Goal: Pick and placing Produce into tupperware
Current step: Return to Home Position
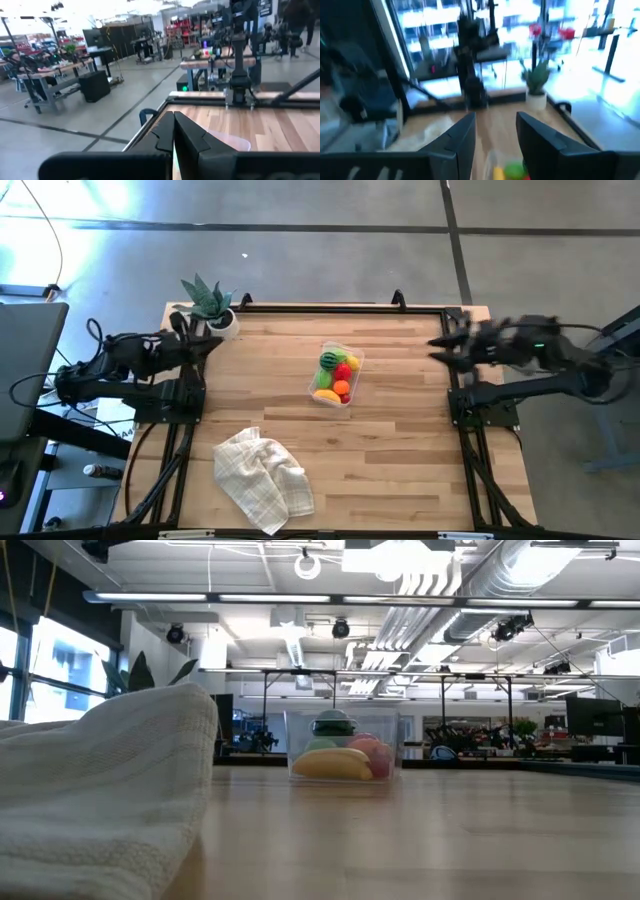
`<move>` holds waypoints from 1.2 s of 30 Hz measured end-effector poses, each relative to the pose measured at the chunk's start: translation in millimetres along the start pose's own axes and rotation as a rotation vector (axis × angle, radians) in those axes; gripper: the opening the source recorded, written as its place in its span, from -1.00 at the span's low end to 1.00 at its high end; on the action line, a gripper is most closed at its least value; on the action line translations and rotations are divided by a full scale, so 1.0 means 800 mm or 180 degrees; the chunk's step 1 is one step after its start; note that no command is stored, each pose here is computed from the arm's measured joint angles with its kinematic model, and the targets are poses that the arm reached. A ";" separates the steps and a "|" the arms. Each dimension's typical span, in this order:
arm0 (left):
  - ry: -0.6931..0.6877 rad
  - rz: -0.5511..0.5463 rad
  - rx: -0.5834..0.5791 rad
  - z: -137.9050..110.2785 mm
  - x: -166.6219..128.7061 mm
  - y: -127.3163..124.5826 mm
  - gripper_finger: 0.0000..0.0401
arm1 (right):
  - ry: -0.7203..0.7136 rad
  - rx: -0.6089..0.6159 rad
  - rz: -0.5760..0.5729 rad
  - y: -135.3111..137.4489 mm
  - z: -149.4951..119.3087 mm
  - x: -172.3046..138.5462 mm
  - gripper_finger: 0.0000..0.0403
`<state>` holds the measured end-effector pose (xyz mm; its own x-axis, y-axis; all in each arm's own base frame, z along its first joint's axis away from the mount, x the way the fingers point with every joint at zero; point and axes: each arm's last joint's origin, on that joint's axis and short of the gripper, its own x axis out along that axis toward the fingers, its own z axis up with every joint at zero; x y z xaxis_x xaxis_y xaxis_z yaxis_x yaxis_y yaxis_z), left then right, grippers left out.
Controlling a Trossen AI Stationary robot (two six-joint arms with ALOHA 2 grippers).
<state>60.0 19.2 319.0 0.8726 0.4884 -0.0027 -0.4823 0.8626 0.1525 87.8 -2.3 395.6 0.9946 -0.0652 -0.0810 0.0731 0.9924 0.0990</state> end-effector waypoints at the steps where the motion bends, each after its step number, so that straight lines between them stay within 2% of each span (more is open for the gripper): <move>1: -0.0044 0.0009 -0.0018 -0.002 -0.004 0.001 -0.99 | -0.0095 0.0033 -0.0004 -0.001 0.001 -0.013 -0.36; 4: -0.0119 0.0054 -0.0056 -0.012 -0.012 0.003 -0.99 | -0.0380 0.0158 0.0017 -0.003 0.000 -0.047 -0.37; 10: -0.0258 0.0201 -0.0125 -0.028 -0.027 0.008 -0.99 | -0.0648 0.0431 0.0056 -0.008 -0.021 -0.086 -0.37; 14: -0.0354 0.0238 -0.0196 -0.037 -0.035 0.010 -1.00 | -0.0763 0.0546 -0.0020 -0.012 -0.038 -0.098 -0.37; 21: -0.0213 0.0282 -0.0258 -0.047 -0.030 0.007 -0.99 | -0.1015 0.0757 -0.0105 -0.017 -0.067 -0.110 -0.38; 25: -0.0213 0.0424 -0.0289 -0.046 -0.030 0.009 -0.99 | -0.1236 0.0871 -0.0048 -0.019 -0.086 -0.100 -0.38; 27: -0.0229 0.0428 -0.0299 -0.046 -0.030 0.009 -0.99 | -0.1102 0.0868 -0.0072 -0.019 -0.094 -0.090 -0.38; 31: -0.0266 0.0424 -0.0320 -0.044 -0.030 0.009 -0.99 | -0.1186 0.0874 -0.0051 -0.019 -0.105 -0.067 -0.38; 36: -0.0273 0.0403 -0.0368 -0.044 -0.030 0.009 -0.99 | -0.1579 0.0967 0.0157 -0.018 -0.120 -0.044 -0.38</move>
<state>32.9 18.3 285.3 0.8054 0.5851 0.0943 -0.5899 0.8069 0.0317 44.7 -4.0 301.9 0.9077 -0.1336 0.3979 -0.0289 0.9259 0.3767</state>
